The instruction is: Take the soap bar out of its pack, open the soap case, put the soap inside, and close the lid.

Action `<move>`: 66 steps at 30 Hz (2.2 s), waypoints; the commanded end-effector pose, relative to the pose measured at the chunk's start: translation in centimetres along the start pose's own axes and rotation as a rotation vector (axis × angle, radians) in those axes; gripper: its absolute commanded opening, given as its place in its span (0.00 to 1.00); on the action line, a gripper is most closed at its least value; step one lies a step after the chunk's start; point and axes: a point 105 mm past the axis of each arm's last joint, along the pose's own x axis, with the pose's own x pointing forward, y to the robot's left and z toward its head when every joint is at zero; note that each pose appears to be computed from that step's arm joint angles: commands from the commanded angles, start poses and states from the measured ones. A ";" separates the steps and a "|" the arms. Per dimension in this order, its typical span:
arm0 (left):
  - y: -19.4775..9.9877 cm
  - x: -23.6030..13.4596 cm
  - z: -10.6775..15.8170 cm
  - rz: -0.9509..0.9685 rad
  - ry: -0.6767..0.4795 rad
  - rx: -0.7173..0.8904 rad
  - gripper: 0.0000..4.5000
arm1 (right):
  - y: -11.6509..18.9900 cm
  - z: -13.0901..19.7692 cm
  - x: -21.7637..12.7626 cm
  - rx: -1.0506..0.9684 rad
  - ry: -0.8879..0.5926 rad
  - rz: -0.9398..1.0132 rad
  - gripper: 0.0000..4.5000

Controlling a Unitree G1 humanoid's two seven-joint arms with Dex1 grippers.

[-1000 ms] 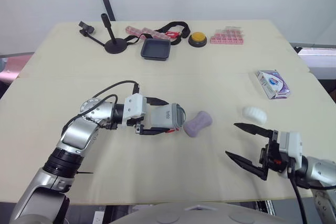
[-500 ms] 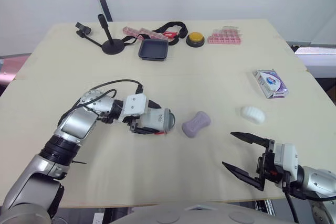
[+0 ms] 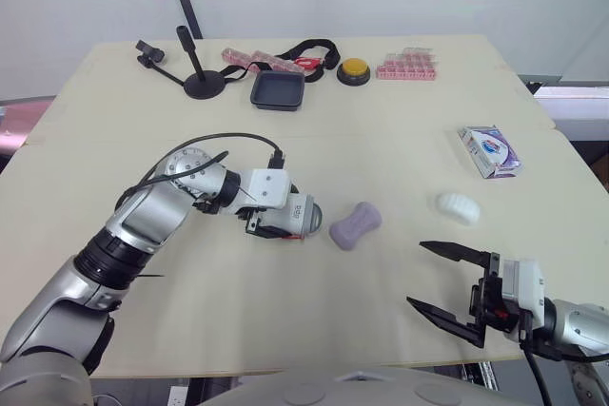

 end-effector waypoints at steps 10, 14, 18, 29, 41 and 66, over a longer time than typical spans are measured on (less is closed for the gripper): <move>0.9 -1.0 1.0 0.026 0.052 0.073 0.77 | -0.2 0.5 -0.5 0.040 -0.028 -0.018 1.00; 1.2 -1.5 1.0 0.026 0.059 0.086 0.77 | -0.2 0.3 -0.8 0.060 -0.025 -0.029 1.00; 1.8 -2.5 0.9 0.027 0.074 0.104 0.77 | -0.3 0.1 -1.0 0.061 -0.021 -0.032 1.00; 1.1 -3.7 1.2 -0.032 0.128 0.057 0.77 | -0.5 0.2 -0.7 0.064 -0.018 -0.014 1.00; 0.9 -3.6 1.5 -0.066 0.163 0.087 0.77 | -0.4 0.0 -0.5 0.069 -0.005 -0.005 1.00; -0.1 -4.8 -1.2 -0.109 0.185 0.003 0.77 | -0.3 -0.3 -0.7 0.071 0.008 -0.002 1.00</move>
